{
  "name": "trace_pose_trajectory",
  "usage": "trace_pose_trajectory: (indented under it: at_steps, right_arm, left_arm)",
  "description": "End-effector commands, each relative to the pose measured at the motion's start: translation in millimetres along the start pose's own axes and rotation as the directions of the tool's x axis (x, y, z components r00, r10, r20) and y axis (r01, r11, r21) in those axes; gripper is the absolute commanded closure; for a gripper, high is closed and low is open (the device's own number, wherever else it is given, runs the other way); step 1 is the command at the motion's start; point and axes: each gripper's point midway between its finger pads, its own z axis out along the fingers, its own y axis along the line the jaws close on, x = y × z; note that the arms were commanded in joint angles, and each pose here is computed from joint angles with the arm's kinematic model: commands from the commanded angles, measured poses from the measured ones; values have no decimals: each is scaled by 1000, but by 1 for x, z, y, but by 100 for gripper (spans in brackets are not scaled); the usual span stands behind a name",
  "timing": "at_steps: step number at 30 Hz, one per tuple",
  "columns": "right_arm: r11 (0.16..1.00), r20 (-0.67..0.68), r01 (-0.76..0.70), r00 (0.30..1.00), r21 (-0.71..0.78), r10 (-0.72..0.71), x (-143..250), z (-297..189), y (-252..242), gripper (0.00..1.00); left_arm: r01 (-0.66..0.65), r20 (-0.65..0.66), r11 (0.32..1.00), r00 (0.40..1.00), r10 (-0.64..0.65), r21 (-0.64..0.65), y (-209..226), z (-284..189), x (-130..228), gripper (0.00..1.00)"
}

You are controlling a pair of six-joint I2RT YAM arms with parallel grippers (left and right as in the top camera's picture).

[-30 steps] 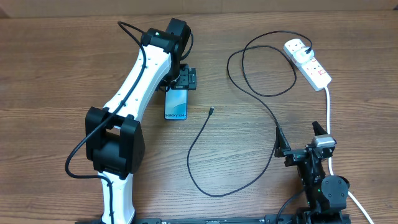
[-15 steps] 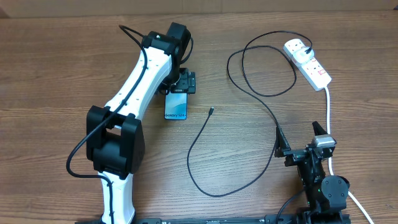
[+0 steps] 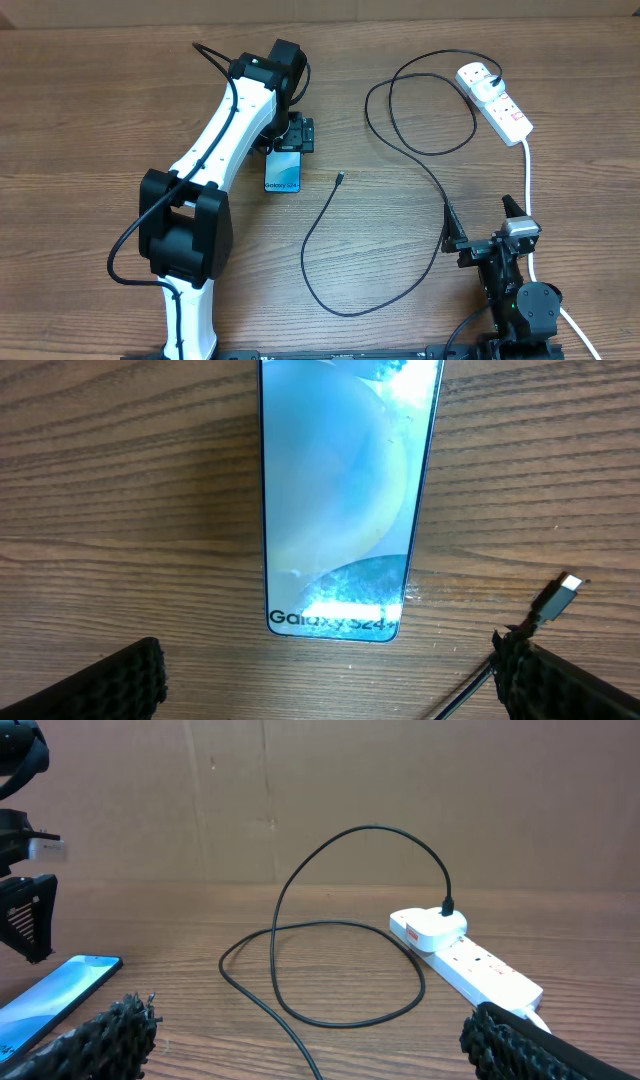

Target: Plug charger to phone and switch on socket

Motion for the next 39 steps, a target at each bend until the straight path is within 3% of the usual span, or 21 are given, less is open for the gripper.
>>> trace_pose_trajectory:
  at_steps: [1,39]
  right_arm:
    - [1000,9,-3,1000,0,3,0,0,0,0]
    - [1000,9,-3,1000,0,3,0,0,0,0]
  left_arm:
    - [8,-18,1000,1000,-8,3,-1,6,3,0]
    - [3,-46,1000,999,-4,-18,3,18,12,0]
